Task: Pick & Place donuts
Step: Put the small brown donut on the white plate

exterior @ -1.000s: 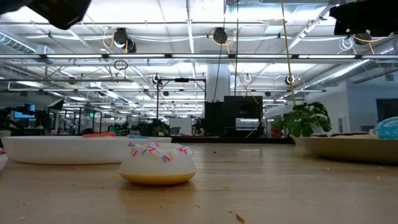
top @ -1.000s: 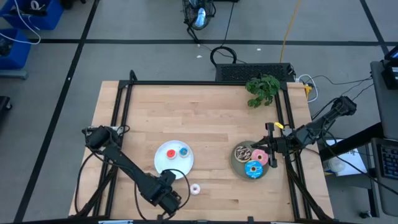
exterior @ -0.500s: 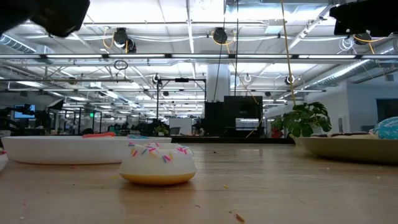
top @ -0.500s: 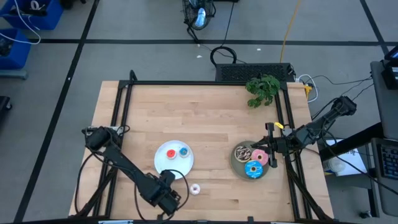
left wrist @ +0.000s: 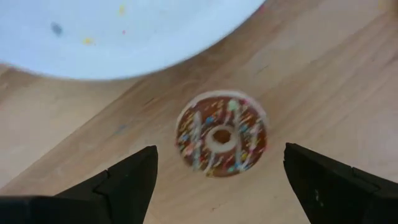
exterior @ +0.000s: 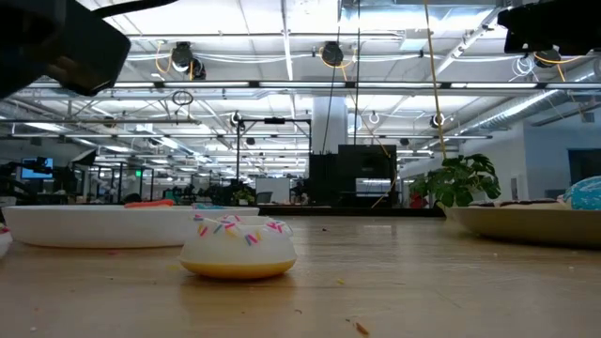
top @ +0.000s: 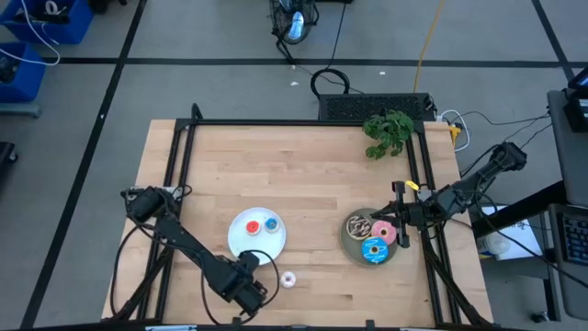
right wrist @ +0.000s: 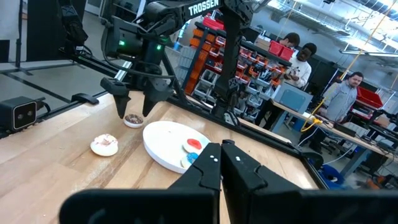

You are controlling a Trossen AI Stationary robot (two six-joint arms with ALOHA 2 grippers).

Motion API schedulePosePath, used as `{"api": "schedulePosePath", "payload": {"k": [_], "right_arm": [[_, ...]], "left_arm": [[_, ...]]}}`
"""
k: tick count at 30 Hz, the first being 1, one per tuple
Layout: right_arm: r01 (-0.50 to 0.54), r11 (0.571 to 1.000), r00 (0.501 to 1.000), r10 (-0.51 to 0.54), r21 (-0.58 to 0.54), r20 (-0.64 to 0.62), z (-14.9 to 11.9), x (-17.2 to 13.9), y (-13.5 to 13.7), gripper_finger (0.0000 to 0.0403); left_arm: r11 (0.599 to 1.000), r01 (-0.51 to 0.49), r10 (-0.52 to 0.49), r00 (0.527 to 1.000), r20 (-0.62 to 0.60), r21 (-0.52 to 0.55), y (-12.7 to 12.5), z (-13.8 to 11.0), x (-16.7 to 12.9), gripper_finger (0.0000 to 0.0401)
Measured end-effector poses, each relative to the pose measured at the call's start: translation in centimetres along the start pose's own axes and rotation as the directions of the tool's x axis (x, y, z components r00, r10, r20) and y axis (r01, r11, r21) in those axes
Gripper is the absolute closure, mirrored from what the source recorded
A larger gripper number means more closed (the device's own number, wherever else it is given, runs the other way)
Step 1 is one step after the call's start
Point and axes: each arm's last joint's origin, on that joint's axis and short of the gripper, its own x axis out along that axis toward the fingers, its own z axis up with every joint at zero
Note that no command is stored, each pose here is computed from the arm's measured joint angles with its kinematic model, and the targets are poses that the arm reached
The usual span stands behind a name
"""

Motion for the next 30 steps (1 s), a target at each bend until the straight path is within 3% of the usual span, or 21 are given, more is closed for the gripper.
{"api": "schedulePosePath", "payload": {"k": [10,30], "right_arm": [[0.000,1.000,1.000,0.000,0.000,0.000,0.0,0.0,0.0,0.0403],[0.000,1.000,1.000,0.000,0.000,0.000,0.0,0.0,0.0,0.0403]], "left_arm": [[1.000,0.006,-0.006,1.000,0.012,-0.004,-0.1,1.1,0.0,0.0057],[0.998,0.036,-0.036,0.999,-0.013,0.045,0.7,0.8,2.0,0.0062]]}}
